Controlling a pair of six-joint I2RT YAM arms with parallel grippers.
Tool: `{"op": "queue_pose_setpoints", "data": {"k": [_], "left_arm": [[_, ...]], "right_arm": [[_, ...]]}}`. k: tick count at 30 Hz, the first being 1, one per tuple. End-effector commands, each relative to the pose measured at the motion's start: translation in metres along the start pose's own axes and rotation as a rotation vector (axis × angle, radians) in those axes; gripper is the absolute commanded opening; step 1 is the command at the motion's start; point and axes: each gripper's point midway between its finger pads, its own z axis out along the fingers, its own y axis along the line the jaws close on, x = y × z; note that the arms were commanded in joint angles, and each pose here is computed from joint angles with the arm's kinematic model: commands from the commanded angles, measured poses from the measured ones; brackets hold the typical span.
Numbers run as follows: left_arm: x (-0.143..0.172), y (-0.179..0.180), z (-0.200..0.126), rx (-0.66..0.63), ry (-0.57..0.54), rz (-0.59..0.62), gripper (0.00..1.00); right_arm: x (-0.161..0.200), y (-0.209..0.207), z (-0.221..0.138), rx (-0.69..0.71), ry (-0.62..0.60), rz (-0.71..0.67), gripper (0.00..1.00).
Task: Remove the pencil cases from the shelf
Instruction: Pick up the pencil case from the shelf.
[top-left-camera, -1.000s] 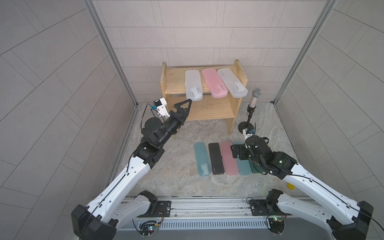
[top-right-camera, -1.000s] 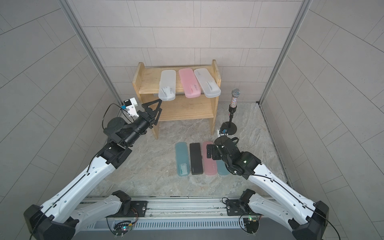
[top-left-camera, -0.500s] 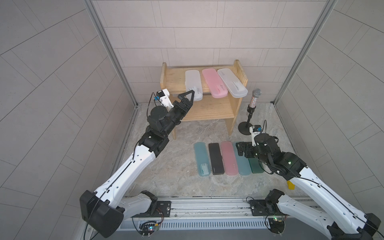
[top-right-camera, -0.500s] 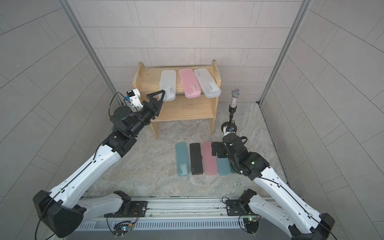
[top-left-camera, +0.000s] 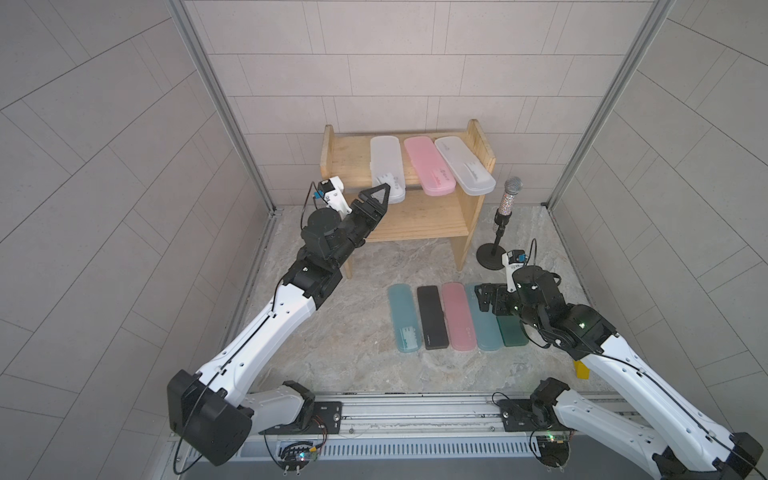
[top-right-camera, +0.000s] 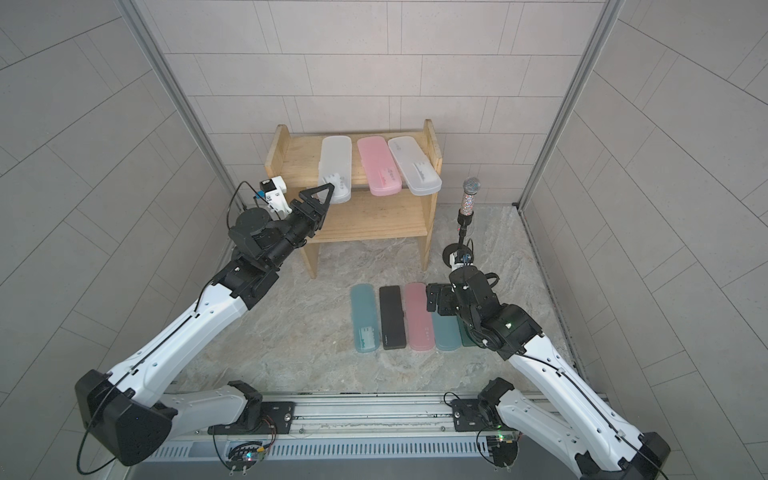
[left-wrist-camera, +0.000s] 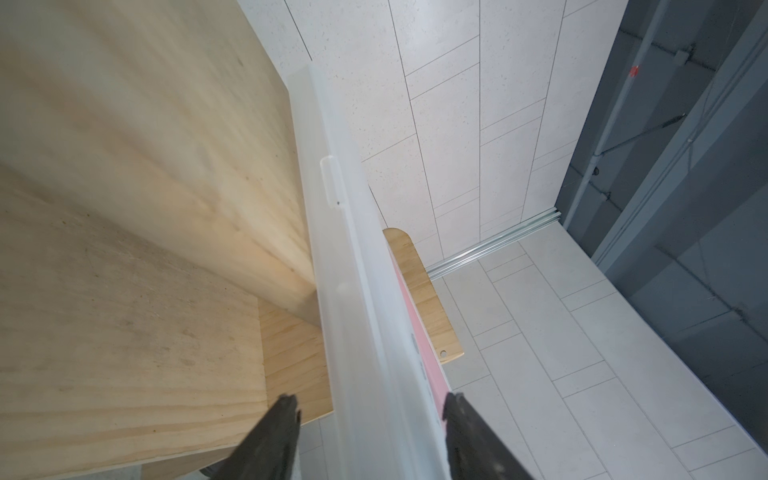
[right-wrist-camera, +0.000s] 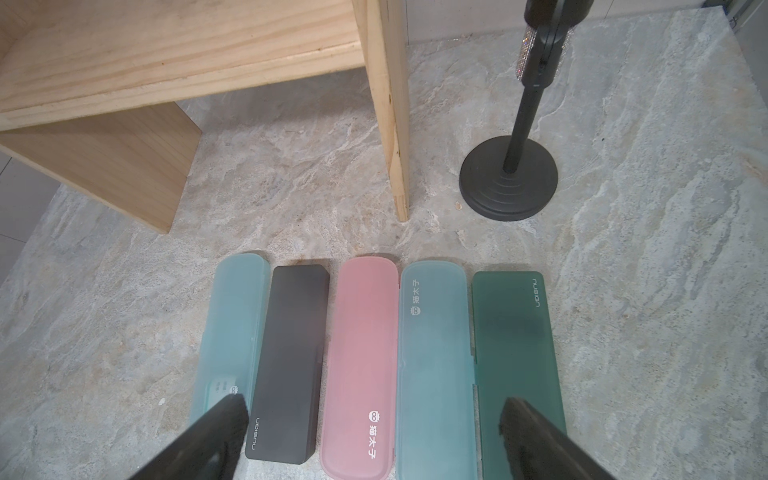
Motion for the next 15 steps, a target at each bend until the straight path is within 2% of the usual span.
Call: {"op": "queue_pose_setpoints", "data": {"k": [1, 8, 11, 15], "left_arm": [[-0.01, -0.018, -0.008, 0.039, -0.034, 0.02, 0.48], [-0.013, -0.022, -0.017, 0.047, -0.047, 0.042, 0.37], [-0.017, -0.019, -0.033, 0.045, -0.084, 0.116, 0.24], [-0.015, -0.011, -0.066, 0.095, -0.142, 0.264, 0.08]], "right_arm": [[0.001, -0.003, -0.007, 0.004, 0.0, -0.012, 1.0], [-0.005, -0.006, -0.018, 0.005, -0.023, -0.007, 1.0], [-0.015, 0.0, -0.036, -0.029, -0.048, 0.015, 1.0], [-0.031, 0.027, -0.071, -0.19, -0.136, 0.059, 1.0]]}}
